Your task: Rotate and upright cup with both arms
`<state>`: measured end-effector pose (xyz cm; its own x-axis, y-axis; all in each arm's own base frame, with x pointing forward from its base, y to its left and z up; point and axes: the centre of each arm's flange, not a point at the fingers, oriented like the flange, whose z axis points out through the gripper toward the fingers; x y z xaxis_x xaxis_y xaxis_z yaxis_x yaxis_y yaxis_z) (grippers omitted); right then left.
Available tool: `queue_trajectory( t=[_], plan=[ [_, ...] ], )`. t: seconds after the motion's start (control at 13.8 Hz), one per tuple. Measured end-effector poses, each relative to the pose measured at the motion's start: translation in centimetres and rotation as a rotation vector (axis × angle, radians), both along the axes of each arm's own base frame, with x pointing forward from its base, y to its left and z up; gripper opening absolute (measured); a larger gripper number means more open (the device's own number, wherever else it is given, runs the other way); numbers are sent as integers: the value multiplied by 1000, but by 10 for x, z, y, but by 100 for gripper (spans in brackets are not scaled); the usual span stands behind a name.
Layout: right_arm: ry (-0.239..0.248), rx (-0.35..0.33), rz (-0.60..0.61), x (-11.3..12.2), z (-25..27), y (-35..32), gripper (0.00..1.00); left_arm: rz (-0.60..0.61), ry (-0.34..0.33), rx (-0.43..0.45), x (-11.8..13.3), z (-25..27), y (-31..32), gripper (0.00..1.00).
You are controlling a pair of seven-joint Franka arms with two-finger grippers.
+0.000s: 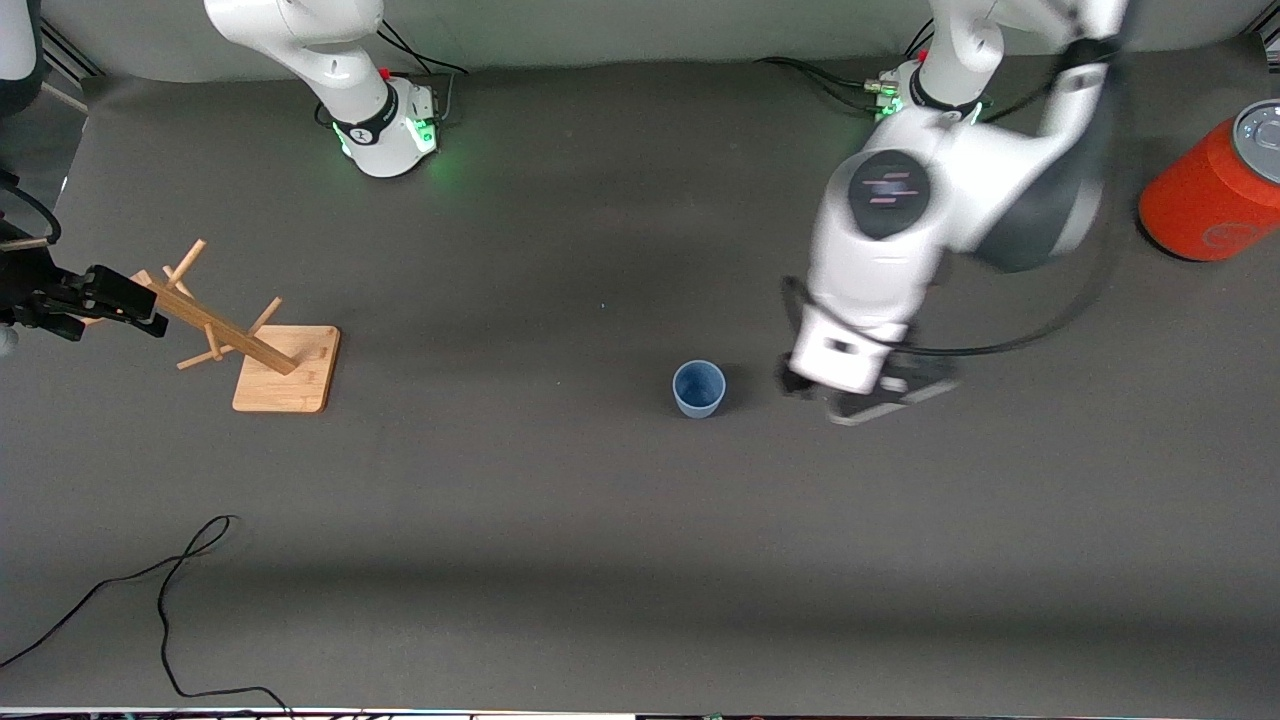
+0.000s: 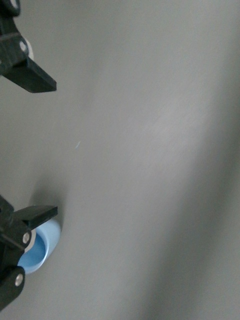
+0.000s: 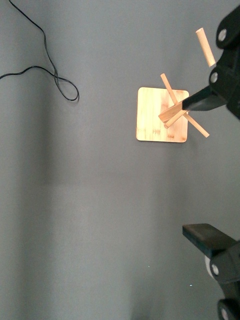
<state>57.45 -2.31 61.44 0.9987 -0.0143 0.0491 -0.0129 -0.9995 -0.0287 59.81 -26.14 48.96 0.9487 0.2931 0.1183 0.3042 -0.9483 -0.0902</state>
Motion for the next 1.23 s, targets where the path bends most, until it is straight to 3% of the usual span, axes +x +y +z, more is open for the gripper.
queue_trajectory(
  t=[0.22,0.51,0.8,1.23],
  plan=[
    [0,0,0,0,0,0,100,-65,-3,5,27,30,110,100],
    [0,0,0,0,0,0,100,-101,-2,-29,32,51,199,100],
    [0,0,0,0,0,0,100,-127,31,-20,10,75,243,100],
    [0,0,0,0,0,0,100,-120,39,-99,-34,81,254,100]
  ],
)
